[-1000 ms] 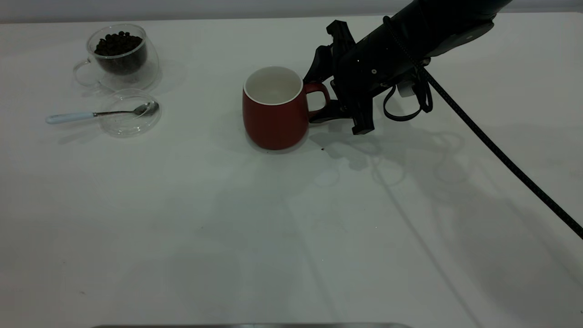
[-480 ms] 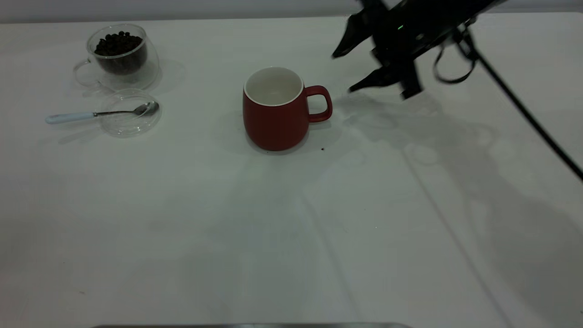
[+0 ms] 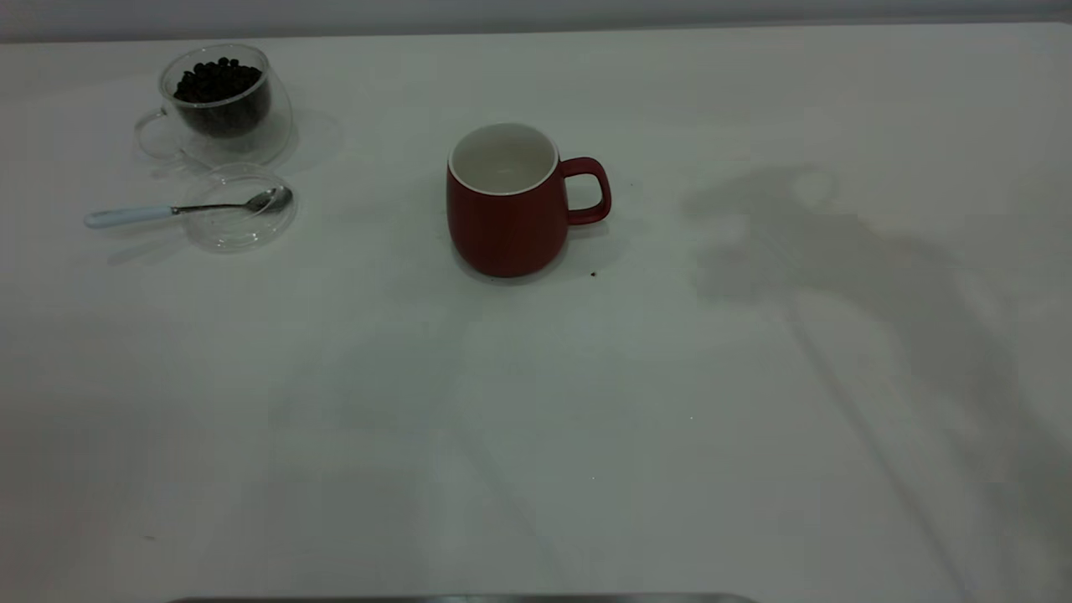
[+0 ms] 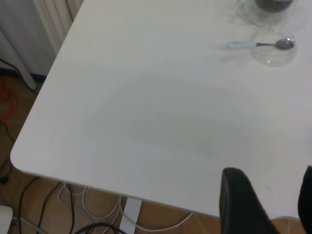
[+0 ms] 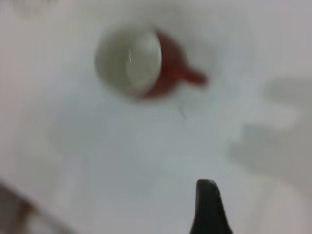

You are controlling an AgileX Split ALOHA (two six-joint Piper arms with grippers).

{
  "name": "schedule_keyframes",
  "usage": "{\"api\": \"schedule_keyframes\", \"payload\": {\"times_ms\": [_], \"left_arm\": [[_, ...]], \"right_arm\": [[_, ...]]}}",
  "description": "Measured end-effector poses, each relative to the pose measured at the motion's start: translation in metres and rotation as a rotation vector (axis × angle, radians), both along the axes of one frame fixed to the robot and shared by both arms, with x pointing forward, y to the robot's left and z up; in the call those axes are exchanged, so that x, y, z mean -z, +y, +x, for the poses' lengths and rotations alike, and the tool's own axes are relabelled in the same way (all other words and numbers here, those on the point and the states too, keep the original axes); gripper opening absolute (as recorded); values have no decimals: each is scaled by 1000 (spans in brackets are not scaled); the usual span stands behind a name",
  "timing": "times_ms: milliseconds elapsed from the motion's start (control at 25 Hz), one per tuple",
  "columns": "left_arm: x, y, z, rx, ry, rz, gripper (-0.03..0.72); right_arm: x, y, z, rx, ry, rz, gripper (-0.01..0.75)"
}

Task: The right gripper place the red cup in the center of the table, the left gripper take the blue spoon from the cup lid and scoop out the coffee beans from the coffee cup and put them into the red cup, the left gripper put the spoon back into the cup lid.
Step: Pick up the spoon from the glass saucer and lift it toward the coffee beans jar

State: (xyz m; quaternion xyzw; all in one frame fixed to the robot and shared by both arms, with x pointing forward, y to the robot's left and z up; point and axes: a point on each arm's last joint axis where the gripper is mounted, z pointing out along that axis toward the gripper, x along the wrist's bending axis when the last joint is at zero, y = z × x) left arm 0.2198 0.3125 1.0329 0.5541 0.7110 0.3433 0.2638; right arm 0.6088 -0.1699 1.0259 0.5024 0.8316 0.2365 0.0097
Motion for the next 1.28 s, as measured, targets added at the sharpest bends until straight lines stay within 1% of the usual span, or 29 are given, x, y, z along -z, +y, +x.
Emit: {"api": "schedule_keyframes", "payload": {"times_ms": [120, 200, 320, 440, 520, 680, 760, 880, 1080, 1160, 1280], "left_arm": [[0, 0, 0, 0, 0, 0, 354], [0, 0, 0, 0, 0, 0, 354], [0, 0, 0, 0, 0, 0, 354], [0, 0, 0, 0, 0, 0, 354], [0, 0, 0, 0, 0, 0, 354], [0, 0, 0, 0, 0, 0, 354], [0, 0, 0, 0, 0, 0, 354], [0, 0, 0, 0, 0, 0, 354], [0, 0, 0, 0, 0, 0, 354], [0, 0, 0, 0, 0, 0, 354], [0, 0, 0, 0, 0, 0, 354]], "right_arm": [[-54, -18, -41, -74, -12, -96, 561], [-81, -29, -70, -68, -39, -125, 561], [-97, -44, -116, -30, -63, -146, 561], [-87, -60, -162, 7, -46, -174, 561], [-64, -68, -187, 28, 16, -193, 561], [-17, -78, -218, 77, 139, -238, 561], [-4, -83, -231, 96, 162, -246, 561], [6, -89, -250, 127, 165, -251, 561], [14, -98, -277, 176, 136, -249, 561], [10, -101, -283, 197, 102, -235, 561], [3, -109, -291, 278, 29, -205, 561]]}}
